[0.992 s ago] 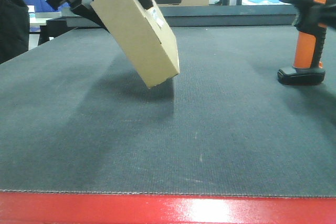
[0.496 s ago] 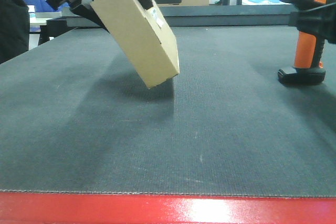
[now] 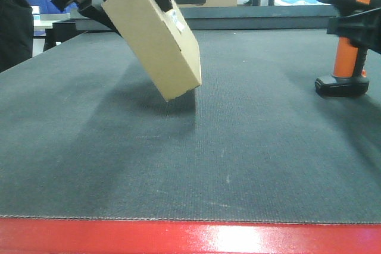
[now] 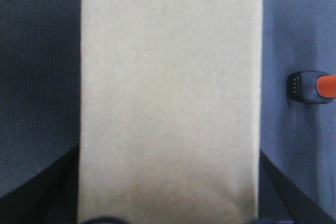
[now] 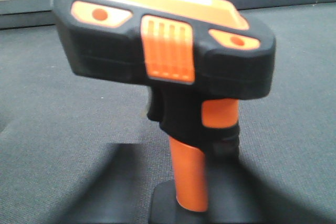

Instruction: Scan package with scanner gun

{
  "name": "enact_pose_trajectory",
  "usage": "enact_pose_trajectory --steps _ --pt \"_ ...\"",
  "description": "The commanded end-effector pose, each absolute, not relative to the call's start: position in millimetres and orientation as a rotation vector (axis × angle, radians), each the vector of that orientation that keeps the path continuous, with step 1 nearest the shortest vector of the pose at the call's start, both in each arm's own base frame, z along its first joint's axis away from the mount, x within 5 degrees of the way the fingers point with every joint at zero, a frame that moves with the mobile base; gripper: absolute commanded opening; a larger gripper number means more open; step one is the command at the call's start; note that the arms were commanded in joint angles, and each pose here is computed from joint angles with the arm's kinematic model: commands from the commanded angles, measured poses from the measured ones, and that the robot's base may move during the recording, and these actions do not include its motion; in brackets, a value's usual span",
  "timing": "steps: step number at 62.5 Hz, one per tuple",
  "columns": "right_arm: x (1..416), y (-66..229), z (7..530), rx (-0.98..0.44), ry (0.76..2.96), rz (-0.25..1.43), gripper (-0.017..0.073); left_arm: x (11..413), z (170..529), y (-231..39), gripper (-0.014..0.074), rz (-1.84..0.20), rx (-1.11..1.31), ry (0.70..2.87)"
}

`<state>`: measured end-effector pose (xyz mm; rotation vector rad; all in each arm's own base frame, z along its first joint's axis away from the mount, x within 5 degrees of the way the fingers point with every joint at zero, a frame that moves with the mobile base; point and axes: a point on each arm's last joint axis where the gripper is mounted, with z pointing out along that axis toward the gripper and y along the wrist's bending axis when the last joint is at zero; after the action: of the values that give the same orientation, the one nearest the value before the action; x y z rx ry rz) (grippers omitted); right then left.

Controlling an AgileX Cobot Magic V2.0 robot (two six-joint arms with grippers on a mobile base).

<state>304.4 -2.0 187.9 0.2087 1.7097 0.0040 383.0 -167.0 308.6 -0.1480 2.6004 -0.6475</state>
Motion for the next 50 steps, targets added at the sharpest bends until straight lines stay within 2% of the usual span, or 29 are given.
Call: enact_pose_trajectory --steps 1,3,12,50 --pt "305.6 -3.2 191.0 0.223 1.678 -0.002 0.0536 381.0 316.5 -168.7 -0.0111 -0.662 -0.145 2.576" --pt "305.5 -4.0 190.9 0.237 1.677 -0.004 0.0579 381.0 316.5 -168.7 -0.0111 -0.662 -0.145 2.576" --pt "304.7 -8.3 190.4 0.306 1.672 -0.015 0.0568 381.0 316.5 -168.7 -0.0111 -0.662 -0.145 2.576" --pt "328.8 -8.0 184.8 0.298 1.629 -0.025 0.0568 379.5 315.6 -168.5 -0.0111 -0.657 -0.140 2.596"
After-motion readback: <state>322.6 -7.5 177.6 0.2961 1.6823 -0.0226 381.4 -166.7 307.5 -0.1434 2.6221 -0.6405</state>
